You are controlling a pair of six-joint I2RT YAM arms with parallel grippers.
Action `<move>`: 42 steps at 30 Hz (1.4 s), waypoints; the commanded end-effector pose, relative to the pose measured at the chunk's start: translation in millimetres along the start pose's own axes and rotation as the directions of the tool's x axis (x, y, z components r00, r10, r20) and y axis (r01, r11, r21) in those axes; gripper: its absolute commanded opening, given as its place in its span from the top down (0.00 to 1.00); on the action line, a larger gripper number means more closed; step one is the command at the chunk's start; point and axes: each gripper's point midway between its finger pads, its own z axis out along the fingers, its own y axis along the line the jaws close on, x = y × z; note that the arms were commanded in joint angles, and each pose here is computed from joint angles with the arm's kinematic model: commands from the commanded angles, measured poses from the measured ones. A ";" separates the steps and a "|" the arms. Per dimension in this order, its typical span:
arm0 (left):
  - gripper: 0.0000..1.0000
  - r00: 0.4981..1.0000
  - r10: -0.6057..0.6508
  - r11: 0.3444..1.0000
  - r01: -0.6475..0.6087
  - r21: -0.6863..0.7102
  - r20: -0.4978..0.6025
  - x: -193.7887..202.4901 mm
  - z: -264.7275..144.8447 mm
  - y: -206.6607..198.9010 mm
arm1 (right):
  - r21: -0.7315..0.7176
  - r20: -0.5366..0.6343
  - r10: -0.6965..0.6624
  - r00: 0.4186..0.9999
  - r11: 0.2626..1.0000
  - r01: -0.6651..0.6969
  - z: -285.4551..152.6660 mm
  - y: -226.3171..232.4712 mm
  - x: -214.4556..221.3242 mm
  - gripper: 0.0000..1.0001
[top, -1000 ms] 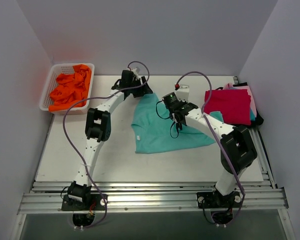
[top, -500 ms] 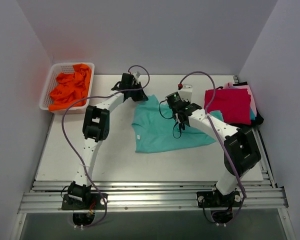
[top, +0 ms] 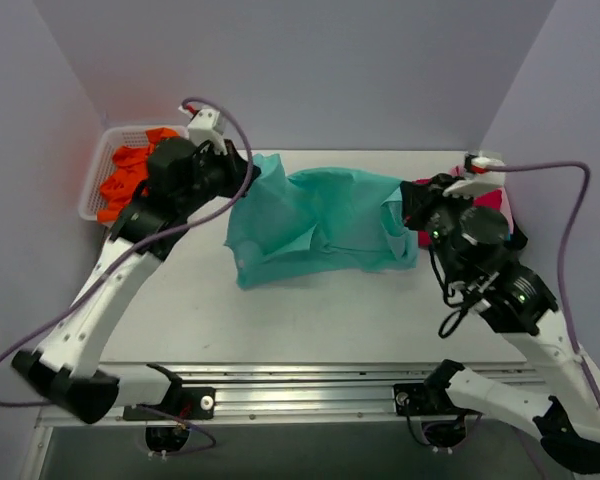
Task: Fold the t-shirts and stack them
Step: Flatten out the tshirt
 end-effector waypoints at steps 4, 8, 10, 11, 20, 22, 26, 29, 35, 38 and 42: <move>0.98 0.975 0.089 0.994 -0.100 0.044 0.203 -28.2 -154.2 -49.9 | -0.377 0.190 0.018 0.982 0.924 0.056 -87.9 28.9 -75.8 1.00; 0.98 0.936 0.038 0.985 -0.093 0.144 0.351 -49.7 -230.7 -64.4 | -0.463 0.330 0.069 0.942 0.881 0.097 -131.5 25.5 -113.8 1.00; 0.98 0.913 0.029 0.983 -0.100 0.154 0.407 -57.6 -258.6 -64.2 | -0.466 0.377 0.085 0.922 0.878 0.110 -143.4 21.1 -126.4 1.00; 0.98 0.905 0.026 0.983 -0.099 0.151 0.425 -61.4 -266.1 -63.7 | -0.467 0.407 0.100 0.908 0.877 0.113 -146.5 21.2 -135.2 1.00; 0.98 0.815 0.018 0.994 -0.078 0.079 0.579 -80.0 -318.1 -43.2 | -0.445 0.504 0.050 0.862 0.870 0.209 -142.7 29.5 -151.1 1.00; 0.98 0.784 -0.011 0.989 -0.081 0.120 0.620 -84.0 -335.7 -47.7 | -0.487 0.538 0.079 0.839 0.842 0.233 -159.5 31.8 -156.7 1.00; 0.98 0.753 -0.037 0.966 -0.142 0.217 0.657 -86.6 -358.1 -66.0 | -0.553 0.560 0.076 0.825 0.776 0.304 -180.5 40.8 -152.7 1.00; 0.98 0.748 -0.026 0.955 -0.177 0.237 0.664 -88.0 -358.7 -73.3 | -0.593 0.571 0.086 0.816 0.731 0.338 -188.9 49.2 -150.2 1.00; 0.98 0.783 0.054 0.988 -0.133 0.083 0.620 -95.6 -295.7 -53.7 | -0.310 0.498 -0.054 0.865 0.921 0.236 -94.7 28.1 -140.7 1.00; 0.98 0.811 0.115 0.993 -0.114 -0.038 0.573 -100.1 -248.5 -38.7 | -0.142 0.414 -0.149 0.898 0.964 0.225 -39.0 21.5 -121.2 1.00; 0.98 0.858 0.202 0.976 -0.136 -0.171 0.473 -98.4 -174.3 -24.0 | 0.026 0.296 -0.267 0.917 0.962 0.271 28.0 16.5 -81.7 1.00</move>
